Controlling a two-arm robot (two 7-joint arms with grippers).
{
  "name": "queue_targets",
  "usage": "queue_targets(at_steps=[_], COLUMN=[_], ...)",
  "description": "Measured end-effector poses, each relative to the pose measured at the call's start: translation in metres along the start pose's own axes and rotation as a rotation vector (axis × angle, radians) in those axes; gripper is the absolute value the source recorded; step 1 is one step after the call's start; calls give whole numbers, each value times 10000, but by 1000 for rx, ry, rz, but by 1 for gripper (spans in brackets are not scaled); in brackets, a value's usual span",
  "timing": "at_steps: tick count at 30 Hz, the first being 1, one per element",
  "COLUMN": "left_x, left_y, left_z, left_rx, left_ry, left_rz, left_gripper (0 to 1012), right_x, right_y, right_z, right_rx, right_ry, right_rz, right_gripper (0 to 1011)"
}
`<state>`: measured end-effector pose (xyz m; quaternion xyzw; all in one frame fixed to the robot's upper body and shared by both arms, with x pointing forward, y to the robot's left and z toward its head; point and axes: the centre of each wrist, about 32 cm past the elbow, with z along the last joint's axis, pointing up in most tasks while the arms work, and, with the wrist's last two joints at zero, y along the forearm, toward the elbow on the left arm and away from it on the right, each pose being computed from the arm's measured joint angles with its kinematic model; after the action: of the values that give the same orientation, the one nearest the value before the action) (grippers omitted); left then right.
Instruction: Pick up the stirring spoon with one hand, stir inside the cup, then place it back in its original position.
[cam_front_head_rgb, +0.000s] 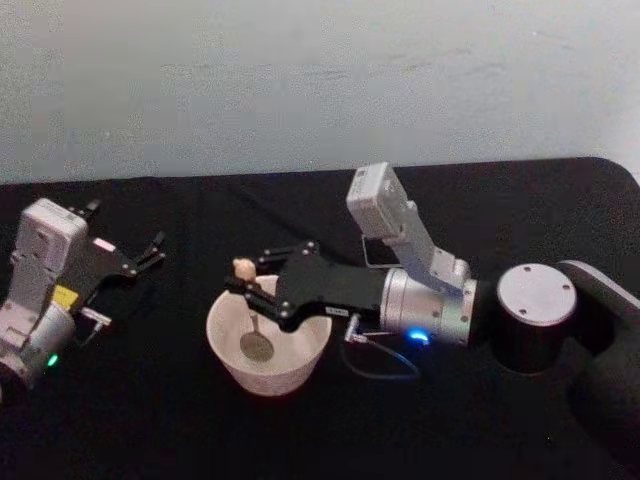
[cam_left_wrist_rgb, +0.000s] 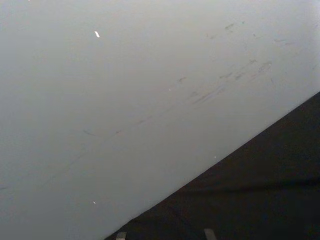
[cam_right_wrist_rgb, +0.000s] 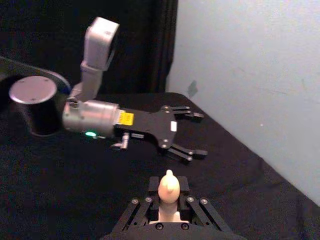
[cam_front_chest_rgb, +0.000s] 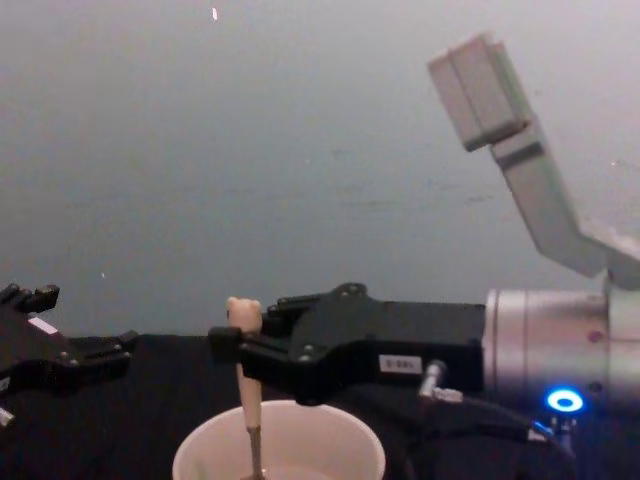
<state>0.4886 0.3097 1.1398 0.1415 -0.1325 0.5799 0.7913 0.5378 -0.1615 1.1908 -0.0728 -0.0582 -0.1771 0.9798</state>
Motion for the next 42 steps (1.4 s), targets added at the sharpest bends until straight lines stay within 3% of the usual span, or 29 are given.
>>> queue_targets(at_steps=[9,16,22,28,34,42], left_x=[0,0,0,0,0,0], left_y=[0,0,0,0,0,0], left_z=[0,0,0,0,0,0], left_rx=[0,0,0,0,0,0], left_ry=[0,0,0,0,0,0], left_rz=[0,0,0,0,0,0], left_gripper=[1001,1001,1001,1001,1001,1001], right_x=[129,230,242,197,78,-63], right_y=[85,-1,-131,-275,-396,-418], right_z=[-3,-12,-10,10,32,13], right_rx=[-10,-27,-34,-29,-27,-37], right_ry=[-5,-18,-23,-6,16,37], right_rz=[-72,-119,-133,-112,-52,10], right_gripper=[211,212,212,211,211,211])
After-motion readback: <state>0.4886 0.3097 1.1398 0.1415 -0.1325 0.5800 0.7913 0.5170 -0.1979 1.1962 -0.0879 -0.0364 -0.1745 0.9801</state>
